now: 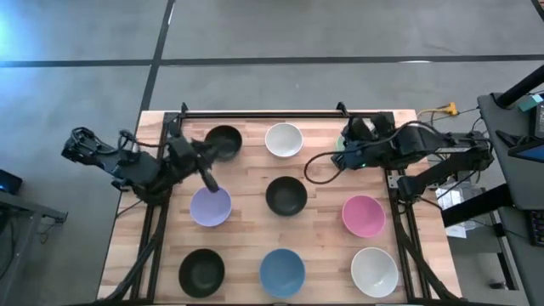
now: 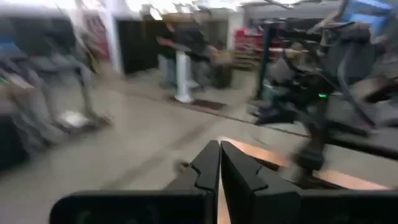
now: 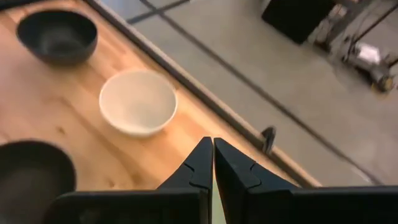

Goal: Nest bowls inside each other
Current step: Stack the green bowl on top of the middle black bowl

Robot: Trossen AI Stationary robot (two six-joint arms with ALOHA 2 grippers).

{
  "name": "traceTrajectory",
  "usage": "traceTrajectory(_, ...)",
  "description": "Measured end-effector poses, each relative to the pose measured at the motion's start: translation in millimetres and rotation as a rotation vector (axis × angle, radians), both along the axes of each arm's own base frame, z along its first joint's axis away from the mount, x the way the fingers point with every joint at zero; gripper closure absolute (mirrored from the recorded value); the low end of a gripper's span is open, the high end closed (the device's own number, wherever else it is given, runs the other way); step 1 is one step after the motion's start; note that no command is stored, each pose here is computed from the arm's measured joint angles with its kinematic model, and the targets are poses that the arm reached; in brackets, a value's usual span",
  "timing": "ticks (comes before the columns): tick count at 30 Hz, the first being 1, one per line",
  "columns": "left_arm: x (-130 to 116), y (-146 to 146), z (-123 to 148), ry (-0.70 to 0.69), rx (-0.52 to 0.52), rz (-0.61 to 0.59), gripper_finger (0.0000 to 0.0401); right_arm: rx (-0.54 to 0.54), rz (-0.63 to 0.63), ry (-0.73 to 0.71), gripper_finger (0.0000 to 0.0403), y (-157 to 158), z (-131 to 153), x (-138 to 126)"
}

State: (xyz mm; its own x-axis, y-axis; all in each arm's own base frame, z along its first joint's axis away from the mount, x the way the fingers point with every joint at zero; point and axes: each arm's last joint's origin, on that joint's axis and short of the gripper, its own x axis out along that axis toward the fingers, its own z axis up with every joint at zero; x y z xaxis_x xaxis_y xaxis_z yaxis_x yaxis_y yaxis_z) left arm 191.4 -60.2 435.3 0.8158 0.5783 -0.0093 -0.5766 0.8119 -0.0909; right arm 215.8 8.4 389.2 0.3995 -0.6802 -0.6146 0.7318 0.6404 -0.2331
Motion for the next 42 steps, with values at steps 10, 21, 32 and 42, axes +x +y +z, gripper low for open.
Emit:
traceTrajectory(10, -28, 35, -71, 0.141, -0.410, 0.036, 0.0401, 0.222, 0.070, -0.217, 0.0349, -2, -28, 8)
traceTrajectory(21, -14, 44, -64, 0.139, -0.424, -0.207, 0.0401, 0.584, 0.415, -0.921, 0.0233, -57, -42, 38)
traceTrajectory(32, -5, 35, -74, 0.186, -0.563, -0.446, 0.0401, 0.521, 0.020, -0.127, 0.0200, -65, -80, -30)
traceTrajectory(42, 5, 36, -89, 0.254, -0.562, -0.417, 0.0401, 0.586, -0.102, 0.227, 0.0199, -101, -127, -11)
